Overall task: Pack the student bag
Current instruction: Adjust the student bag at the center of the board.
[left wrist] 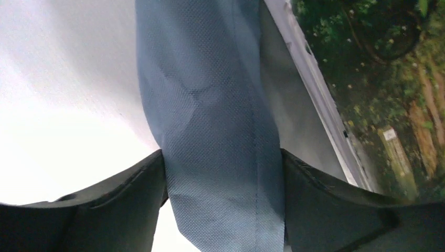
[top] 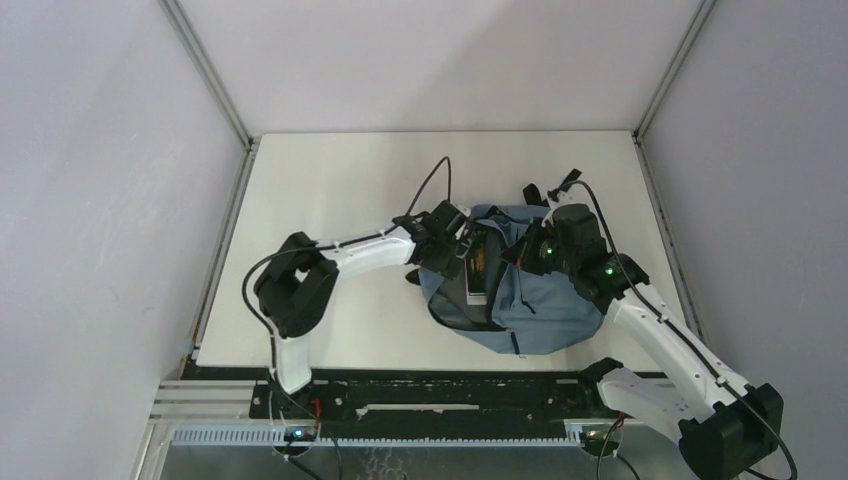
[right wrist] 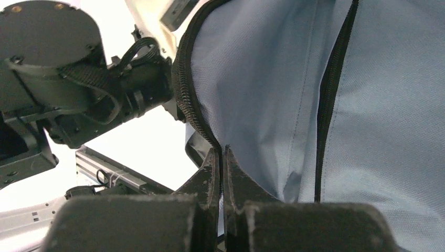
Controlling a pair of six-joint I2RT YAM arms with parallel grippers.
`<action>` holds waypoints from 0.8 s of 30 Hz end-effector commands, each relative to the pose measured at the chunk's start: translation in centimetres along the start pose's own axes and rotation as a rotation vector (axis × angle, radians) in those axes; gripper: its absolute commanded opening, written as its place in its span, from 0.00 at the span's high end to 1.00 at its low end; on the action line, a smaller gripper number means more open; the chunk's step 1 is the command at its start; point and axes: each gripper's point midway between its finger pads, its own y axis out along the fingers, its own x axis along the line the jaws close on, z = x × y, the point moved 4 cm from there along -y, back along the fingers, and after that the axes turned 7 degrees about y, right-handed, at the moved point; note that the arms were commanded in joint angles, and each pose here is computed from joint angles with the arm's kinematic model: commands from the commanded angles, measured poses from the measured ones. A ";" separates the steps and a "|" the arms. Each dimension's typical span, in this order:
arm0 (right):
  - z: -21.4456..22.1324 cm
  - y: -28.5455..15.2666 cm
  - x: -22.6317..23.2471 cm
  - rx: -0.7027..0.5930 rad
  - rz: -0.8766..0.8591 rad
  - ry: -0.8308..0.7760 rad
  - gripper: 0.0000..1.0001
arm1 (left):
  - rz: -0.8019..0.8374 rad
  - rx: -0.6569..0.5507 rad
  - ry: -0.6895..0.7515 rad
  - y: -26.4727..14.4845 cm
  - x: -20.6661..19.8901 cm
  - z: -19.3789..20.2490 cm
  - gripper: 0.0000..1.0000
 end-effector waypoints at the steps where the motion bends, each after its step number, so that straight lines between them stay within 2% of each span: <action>1: -0.7 -0.1 0.9 -0.023 -0.046 0.015 1.00 | -0.066 -0.110 -0.018 -1.1 0.8 -4.7 0.32; 4: -0.7 -0.2 0.8 -0.023 -0.040 0.014 1.00 | -0.137 -0.141 -0.055 -3.1 2.2 -5.7 0.71; 5: -0.6 -0.2 0.7 -0.023 -0.035 0.011 1.00 | -0.156 -0.156 -0.076 -4.0 2.7 -6.0 0.78; 6: -0.6 -0.1 0.5 -0.021 -0.027 0.010 1.00 | -0.159 -0.172 -0.100 -5.0 3.2 -6.4 0.81; 8: -0.4 0.0 0.2 -0.015 -0.014 0.002 1.00 | -0.121 -0.199 -0.164 -6.7 4.0 -7.1 0.81; 10: -0.2 0.3 -0.1 -0.007 -0.008 -0.005 1.00 | -0.015 -0.225 -0.268 -7.3 4.6 -7.5 0.80; 13: 0.3 0.7 -0.3 0.025 -0.010 -0.015 1.00 | 0.248 -0.256 -0.474 -7.1 5.0 -7.8 0.76; 16: 1.2 1.3 -0.6 0.063 -0.017 -0.025 1.00 | 0.588 -0.326 -0.665 -7.4 4.4 -8.5 0.75; 18: 2.0 1.6 -0.1 0.109 -0.053 -0.052 1.00 | 0.690 -0.353 -0.711 -7.6 4.2 -9.1 0.71; 21: 3.5 2.2 1.2 0.181 -0.115 -0.109 1.00 | 0.688 -0.317 -0.679 -7.2 3.7 -8.9 0.63; 22: 4.1 2.4 1.8 0.209 -0.141 -0.133 0.97 | 0.682 -0.297 -0.671 -7.0 3.6 -8.5 0.58; 24: 5.3 2.7 3.1 0.267 -0.179 -0.195 0.74 | 0.678 -0.281 -0.660 -7.0 3.5 -8.0 0.52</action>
